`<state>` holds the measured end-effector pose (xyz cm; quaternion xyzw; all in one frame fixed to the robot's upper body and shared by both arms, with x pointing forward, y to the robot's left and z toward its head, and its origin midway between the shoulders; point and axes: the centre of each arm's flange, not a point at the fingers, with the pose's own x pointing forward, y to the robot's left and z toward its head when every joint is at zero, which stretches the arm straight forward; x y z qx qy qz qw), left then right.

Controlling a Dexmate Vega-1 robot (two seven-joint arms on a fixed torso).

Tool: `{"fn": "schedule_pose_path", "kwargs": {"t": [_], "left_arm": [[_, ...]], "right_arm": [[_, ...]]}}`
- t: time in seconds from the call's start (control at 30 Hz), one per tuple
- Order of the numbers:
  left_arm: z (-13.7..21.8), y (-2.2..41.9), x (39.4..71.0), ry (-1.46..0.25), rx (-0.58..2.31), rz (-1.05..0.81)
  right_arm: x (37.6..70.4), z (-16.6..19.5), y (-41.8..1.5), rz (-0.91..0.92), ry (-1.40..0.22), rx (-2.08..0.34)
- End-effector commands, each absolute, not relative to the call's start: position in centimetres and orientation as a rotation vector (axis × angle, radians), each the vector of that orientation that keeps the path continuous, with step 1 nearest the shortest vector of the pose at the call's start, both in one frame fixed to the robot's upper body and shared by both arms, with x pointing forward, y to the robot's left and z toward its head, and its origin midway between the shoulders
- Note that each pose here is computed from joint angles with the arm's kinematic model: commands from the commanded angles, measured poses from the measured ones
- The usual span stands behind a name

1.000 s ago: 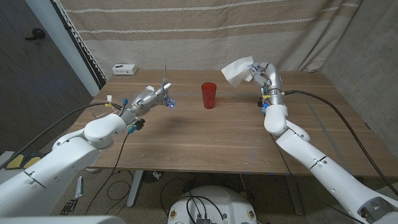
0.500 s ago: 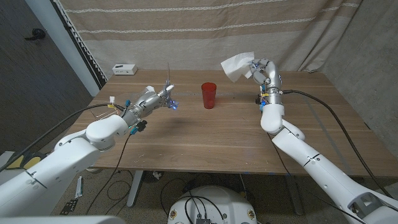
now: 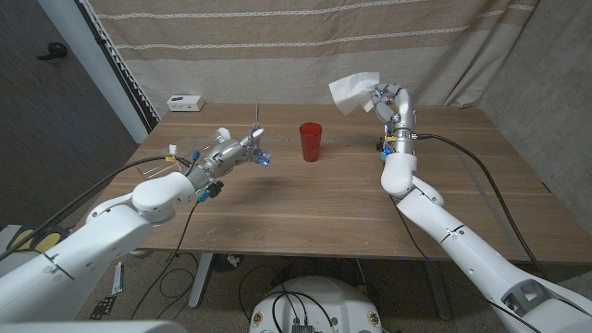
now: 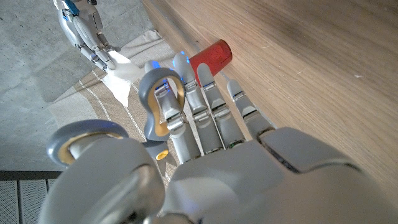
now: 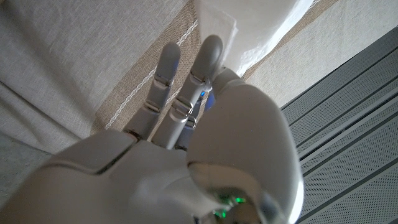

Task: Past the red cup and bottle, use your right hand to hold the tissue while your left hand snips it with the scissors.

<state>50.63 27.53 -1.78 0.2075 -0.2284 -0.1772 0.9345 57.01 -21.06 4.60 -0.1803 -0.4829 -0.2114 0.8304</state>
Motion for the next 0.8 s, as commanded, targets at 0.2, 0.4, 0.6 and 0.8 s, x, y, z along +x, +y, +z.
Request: {"fn": "schedule_pose_path", "kwargs": {"t": [0.2,0.4,0.6,0.8], "left_arm": [[-1.7,25.5,52.4,-0.466,0.388,-0.452],[-1.1,24.6,52.7,-0.479,0.404,-0.47],[-0.1,23.2,53.0,-0.488,0.428,-0.501],[1.1,22.1,52.9,-0.5,0.464,-0.523]], "right_arm": [[57.8,5.2,-20.1,-0.513,-1.086,-0.343],[58.1,5.0,-20.2,-0.541,-1.101,-0.344],[58.5,4.7,-20.4,-0.56,-1.111,-0.353],[58.6,4.7,-20.8,-0.568,-1.128,-0.378]]}}
